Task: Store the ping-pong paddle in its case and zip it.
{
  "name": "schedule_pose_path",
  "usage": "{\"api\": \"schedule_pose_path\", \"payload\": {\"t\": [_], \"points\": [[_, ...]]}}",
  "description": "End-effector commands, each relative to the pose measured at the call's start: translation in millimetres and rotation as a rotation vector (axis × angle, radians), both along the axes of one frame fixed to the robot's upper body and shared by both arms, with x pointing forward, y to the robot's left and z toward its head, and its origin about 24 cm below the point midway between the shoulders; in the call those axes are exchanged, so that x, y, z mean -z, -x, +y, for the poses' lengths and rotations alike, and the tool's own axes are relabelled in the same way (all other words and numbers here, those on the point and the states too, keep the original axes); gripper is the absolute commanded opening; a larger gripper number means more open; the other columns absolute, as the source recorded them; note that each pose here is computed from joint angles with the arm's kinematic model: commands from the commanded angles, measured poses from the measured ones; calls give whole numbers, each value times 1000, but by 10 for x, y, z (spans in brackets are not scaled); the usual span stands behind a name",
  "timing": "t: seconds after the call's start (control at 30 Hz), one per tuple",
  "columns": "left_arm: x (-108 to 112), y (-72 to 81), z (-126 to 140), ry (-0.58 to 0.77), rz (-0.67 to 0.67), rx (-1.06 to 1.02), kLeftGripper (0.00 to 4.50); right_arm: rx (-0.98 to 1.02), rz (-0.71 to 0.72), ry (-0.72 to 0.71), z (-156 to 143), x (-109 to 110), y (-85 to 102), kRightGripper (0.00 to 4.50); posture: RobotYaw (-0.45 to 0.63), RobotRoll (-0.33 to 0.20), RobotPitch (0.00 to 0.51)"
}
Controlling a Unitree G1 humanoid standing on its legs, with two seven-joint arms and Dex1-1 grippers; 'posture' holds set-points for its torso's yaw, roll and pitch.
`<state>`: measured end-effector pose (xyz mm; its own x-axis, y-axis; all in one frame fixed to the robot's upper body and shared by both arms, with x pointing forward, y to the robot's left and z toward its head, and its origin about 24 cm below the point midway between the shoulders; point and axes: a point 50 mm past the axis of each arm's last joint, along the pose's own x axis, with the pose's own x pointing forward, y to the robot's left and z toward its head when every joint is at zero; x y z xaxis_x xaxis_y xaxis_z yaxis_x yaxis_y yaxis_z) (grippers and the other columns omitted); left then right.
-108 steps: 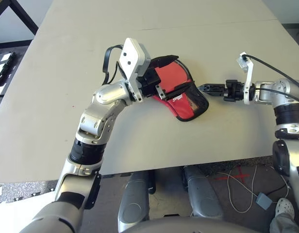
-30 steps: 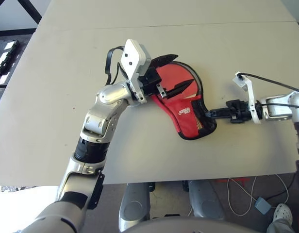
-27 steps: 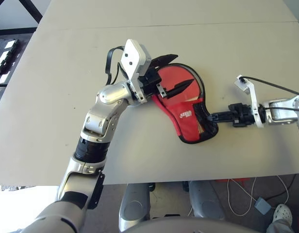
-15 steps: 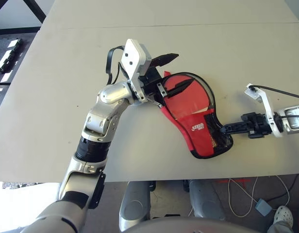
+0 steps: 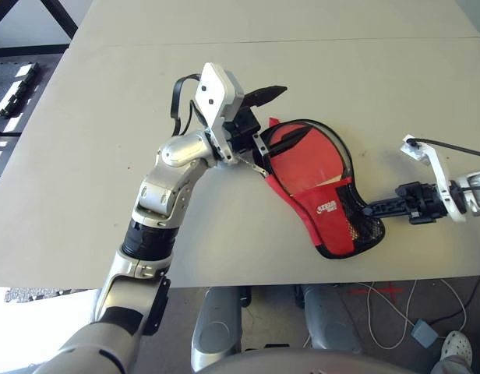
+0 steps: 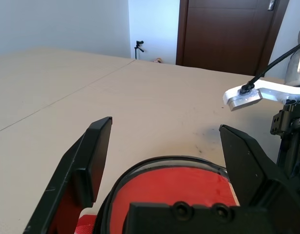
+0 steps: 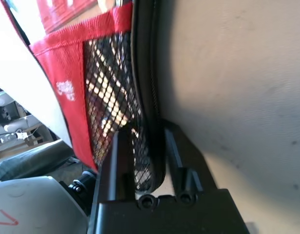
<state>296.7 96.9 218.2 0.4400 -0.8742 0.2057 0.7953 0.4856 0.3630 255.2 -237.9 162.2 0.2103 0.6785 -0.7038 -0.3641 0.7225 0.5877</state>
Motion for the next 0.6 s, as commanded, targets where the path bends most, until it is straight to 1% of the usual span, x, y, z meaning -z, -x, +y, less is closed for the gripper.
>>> {"api": "schedule_pose_path", "payload": {"t": [0.03, 0.1, 0.17, 0.23, 0.27, 0.37, 0.4, 0.47, 0.53, 0.6], "points": [[54, 3, -8, -22, 9, 8, 4500, -24, -54, 19, -42, -199, 4, 2422, -13, 0, 285], [54, 4, -6, -22, 10, 9, 4500, -38, -84, 18, -56, -303, -2, 2974, -13, 0, 285], [50, 8, -4, -24, 10, 12, 4500, -59, -166, 46, -116, -421, -21, 3585, -15, 0, 282], [46, 12, -2, -25, 10, 14, 4500, -91, -228, 80, -171, -473, -38, 4177, -15, 0, 282], [44, 13, 5, -26, 10, 13, 4500, -112, -288, 100, -200, -490, -72, 4488, -17, 0, 279], [42, 15, 31, -31, 11, 9, 4500, -170, -491, 95, -224, -571, -204, 4488, -18, 0, 277], [41, 14, 44, -34, 12, 5, 4500, -187, -593, 52, -189, -614, -271, 4488, -19, 0, 277], [39, 12, 67, -39, 14, -4, 4500, -209, -732, 1, -141, -658, -352, 4488, -19, 0, 277], [35, 11, 96, -43, 16, -15, 4500, -217, -801, 0, -93, -638, -412, 4488, -14, 0, 276], [29, 3, 166, -60, 24, -44, 4500, -260, -884, -25, 59, -573, -474, 4488, -14, 0, 276]]}}
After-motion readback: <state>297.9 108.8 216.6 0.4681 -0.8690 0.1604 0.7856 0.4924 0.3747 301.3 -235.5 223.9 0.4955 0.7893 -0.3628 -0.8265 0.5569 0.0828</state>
